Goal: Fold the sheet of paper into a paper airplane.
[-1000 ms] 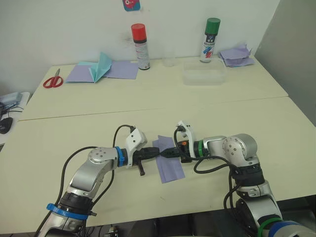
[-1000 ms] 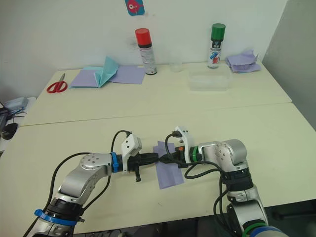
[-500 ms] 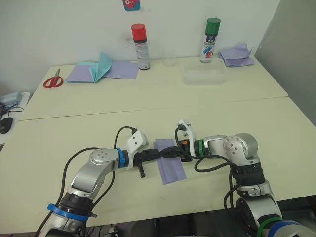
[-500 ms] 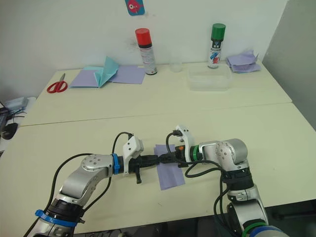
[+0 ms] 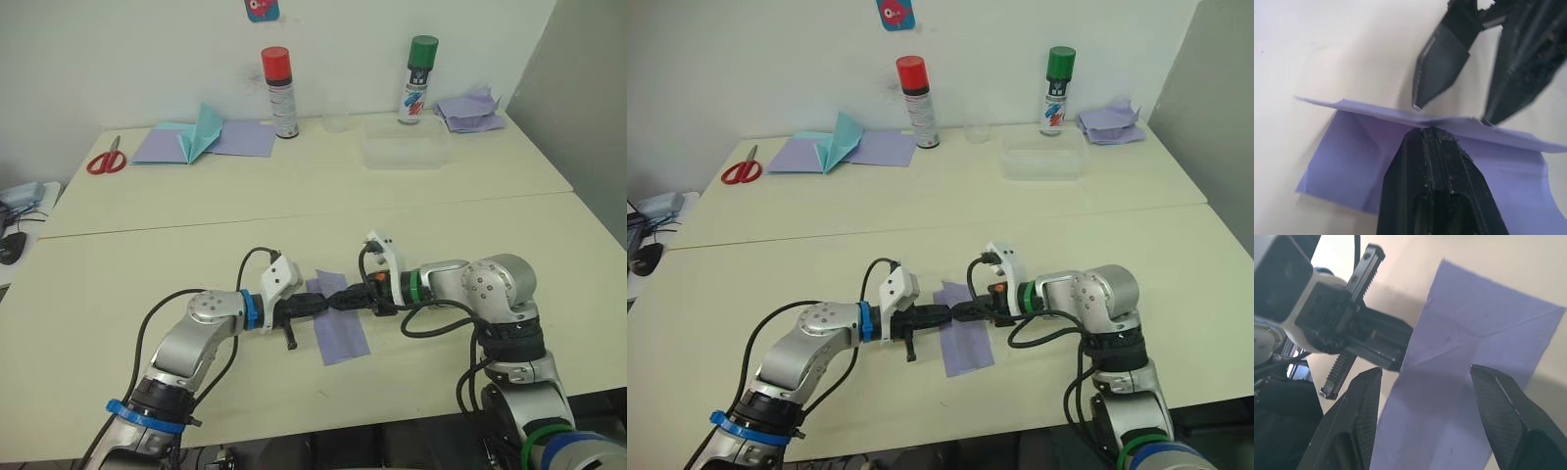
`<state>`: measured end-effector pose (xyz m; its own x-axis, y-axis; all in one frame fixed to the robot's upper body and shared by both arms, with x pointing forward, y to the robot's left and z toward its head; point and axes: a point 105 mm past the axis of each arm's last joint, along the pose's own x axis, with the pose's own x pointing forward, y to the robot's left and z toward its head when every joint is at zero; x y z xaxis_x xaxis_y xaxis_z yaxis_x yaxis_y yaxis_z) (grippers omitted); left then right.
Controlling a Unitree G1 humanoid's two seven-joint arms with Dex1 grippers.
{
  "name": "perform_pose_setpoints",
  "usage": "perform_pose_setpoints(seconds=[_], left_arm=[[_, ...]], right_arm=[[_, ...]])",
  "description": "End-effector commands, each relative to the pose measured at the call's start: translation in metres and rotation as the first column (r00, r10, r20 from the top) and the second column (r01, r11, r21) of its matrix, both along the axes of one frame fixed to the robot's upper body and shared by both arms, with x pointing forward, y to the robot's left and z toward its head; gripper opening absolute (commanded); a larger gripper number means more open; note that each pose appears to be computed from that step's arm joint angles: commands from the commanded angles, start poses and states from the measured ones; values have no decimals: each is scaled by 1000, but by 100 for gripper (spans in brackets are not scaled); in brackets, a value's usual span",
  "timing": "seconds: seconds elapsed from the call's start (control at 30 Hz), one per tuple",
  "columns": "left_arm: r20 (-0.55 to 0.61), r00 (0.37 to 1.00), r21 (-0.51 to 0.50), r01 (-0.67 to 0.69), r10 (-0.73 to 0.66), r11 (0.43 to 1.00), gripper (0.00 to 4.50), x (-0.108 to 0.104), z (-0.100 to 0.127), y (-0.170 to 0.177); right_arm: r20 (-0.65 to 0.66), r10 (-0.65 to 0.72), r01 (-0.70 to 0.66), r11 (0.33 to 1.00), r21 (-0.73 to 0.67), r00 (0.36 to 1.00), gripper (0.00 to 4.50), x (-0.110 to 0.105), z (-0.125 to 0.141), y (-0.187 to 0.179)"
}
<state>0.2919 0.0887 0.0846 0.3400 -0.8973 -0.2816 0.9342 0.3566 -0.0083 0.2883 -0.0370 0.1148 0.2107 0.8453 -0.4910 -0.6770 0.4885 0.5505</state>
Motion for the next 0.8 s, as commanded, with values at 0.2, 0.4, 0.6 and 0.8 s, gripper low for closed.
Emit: perform_pose_setpoints(seconds=[0.2,0.4,0.6,0.8], left_arm=[[22,999,-36,46,-45,998,0,0,10,-12],[23,999,-37,49,-48,998,0,1,10,-14],[18,999,14,42,-42,999,0,-1,2,-7],[27,1000,99,-14,11,995,0,2,-7,13]], right_arm=[[14,40,-40,999,17,999,295,-7,9,4],[21,8,-8,1000,-18,1000,295,-2,0,-2],[18,-27,27,1000,-14,999,112,4,-3,-7],[-44,-95,96,995,22,995,2,6,-6,-5]])
